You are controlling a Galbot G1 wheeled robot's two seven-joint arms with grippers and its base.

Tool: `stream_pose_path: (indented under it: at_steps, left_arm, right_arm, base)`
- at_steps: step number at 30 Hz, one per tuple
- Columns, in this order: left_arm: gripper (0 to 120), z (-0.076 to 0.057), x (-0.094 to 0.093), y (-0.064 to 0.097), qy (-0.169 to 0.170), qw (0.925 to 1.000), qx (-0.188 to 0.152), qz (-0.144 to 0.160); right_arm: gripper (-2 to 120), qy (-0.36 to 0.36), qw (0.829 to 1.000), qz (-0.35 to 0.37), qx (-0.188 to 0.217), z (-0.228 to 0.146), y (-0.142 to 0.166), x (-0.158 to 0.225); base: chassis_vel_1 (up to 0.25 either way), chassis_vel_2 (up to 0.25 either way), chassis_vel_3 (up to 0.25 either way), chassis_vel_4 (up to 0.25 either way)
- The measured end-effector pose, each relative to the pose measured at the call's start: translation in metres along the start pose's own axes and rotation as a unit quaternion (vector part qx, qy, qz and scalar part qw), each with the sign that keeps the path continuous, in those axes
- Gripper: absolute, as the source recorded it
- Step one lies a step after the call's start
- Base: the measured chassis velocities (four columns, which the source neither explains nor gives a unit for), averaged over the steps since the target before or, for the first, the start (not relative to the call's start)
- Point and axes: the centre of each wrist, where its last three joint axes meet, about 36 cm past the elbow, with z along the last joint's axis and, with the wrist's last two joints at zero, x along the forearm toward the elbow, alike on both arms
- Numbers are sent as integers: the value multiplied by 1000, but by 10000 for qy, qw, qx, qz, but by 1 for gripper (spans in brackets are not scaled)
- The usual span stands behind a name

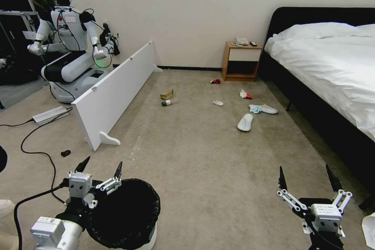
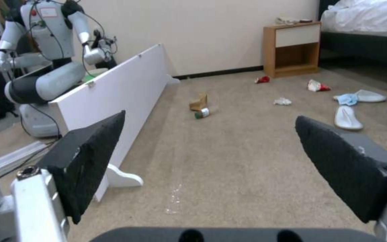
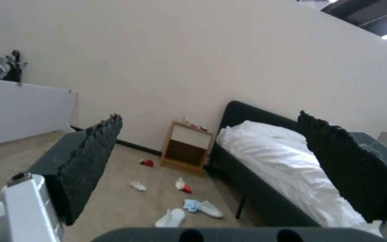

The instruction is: Pick up the trash bin, then pick up the garbage from the floor and place it into the trash bin.

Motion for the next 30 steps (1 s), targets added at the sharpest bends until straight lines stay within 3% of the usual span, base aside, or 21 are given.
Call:
stream_pose_path:
  at_steps: [17, 23, 30]
  left_arm:
    - [100, 1, 0, 0, 146, 9999, -28, -7]
    - [99, 10, 2, 5, 924, 9956, 72, -108]
    - [99, 22, -2, 12, 1437, 9892, 139, -240]
  right_arm:
    - [100, -15, 10000, -10, -8, -1, 2, 1]
    - [100, -12, 10000, -21, 2, 0, 2, 2]
    - [100, -12, 10000, -27, -1, 0, 3, 3]
  base:
    - [0, 0, 0, 0]
    - [0, 0, 0, 0]
    - [0, 0, 0, 0]
